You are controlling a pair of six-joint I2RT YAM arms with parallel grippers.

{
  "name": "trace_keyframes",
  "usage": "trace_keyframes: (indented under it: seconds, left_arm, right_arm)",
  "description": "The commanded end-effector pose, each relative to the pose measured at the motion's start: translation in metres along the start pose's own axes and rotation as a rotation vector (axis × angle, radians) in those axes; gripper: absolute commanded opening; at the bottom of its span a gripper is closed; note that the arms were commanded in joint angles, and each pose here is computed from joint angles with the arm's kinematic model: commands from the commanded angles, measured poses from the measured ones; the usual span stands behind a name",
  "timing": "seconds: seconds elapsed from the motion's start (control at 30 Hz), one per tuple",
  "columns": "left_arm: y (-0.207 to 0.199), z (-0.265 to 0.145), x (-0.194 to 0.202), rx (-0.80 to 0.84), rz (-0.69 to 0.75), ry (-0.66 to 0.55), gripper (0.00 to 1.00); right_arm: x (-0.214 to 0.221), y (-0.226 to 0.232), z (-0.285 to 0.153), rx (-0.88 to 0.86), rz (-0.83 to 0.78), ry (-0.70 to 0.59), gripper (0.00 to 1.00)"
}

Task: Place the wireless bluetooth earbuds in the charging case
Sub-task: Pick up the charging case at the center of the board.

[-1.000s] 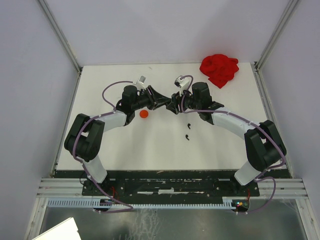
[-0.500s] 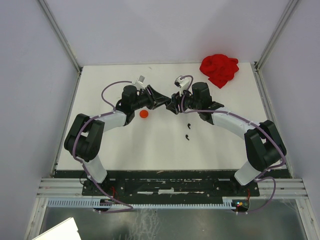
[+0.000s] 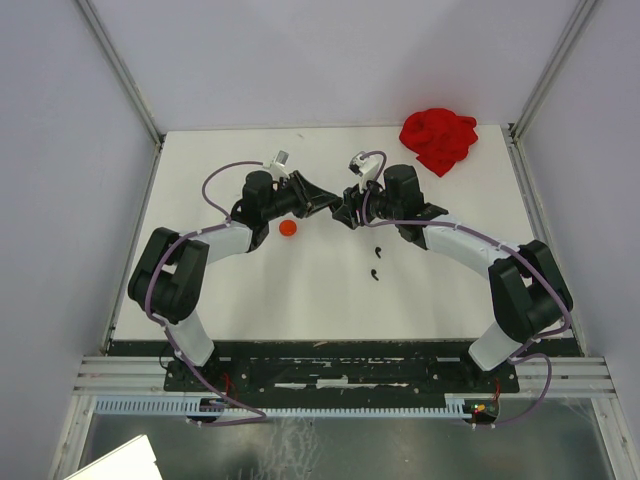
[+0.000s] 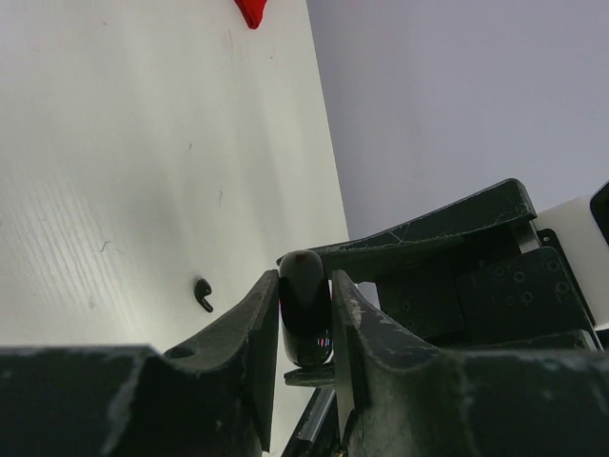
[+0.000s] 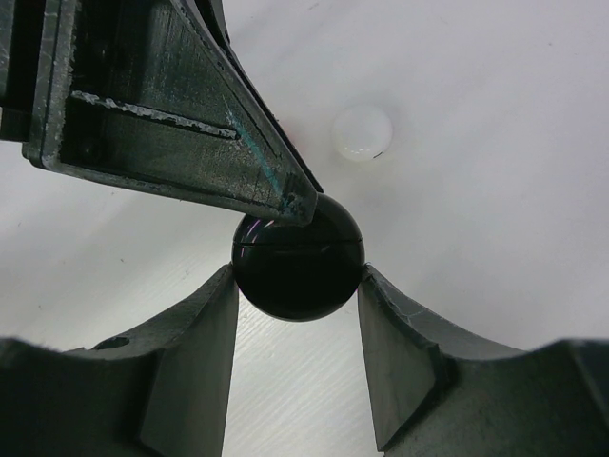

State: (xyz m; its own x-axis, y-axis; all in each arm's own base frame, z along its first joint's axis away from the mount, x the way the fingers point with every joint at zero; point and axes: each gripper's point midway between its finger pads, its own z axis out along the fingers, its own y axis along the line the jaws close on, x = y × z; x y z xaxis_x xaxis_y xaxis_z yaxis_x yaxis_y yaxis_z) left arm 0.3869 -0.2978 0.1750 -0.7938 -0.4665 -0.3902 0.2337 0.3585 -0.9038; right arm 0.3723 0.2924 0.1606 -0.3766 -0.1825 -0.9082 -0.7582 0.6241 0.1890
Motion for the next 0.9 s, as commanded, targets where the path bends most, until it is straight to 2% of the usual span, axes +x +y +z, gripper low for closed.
trace_keyframes:
  seconds: [0.0, 0.27, 0.43, 0.53, 0.67, 0.87]
  left_arm:
    - [-0.021, -0.003, -0.009, 0.065, 0.06, -0.028, 0.31]
    - [-0.022, -0.003, -0.009, 0.073, 0.063, -0.026, 0.24]
    - [-0.021, -0.003, -0.009, 0.073, 0.061, -0.024, 0.11]
    - [-0.02, -0.003, -0.009, 0.069, 0.057, -0.026, 0.03]
    - [-0.017, -0.002, -0.009, 0.061, 0.051, -0.031, 0.03]
    - [-0.008, -0.005, -0.011, 0.038, 0.022, -0.057, 0.03]
  right_arm:
    - [-0.019, 0.003, -0.002, -0.018, -0.013, -0.06, 0.28]
    - [-0.02, 0.003, -0.001, -0.019, -0.013, -0.062, 0.28]
    - [-0.021, 0.002, -0.001, -0.011, -0.011, -0.064, 0.34]
    - [-0.021, 0.0, -0.002, 0.0, -0.007, -0.066, 0.46]
    - [-0.026, -0.001, -0.004, 0.011, -0.005, -0.078, 0.64]
    - [-0.044, 0.0, -0.018, 0.042, -0.009, -0.134, 0.76]
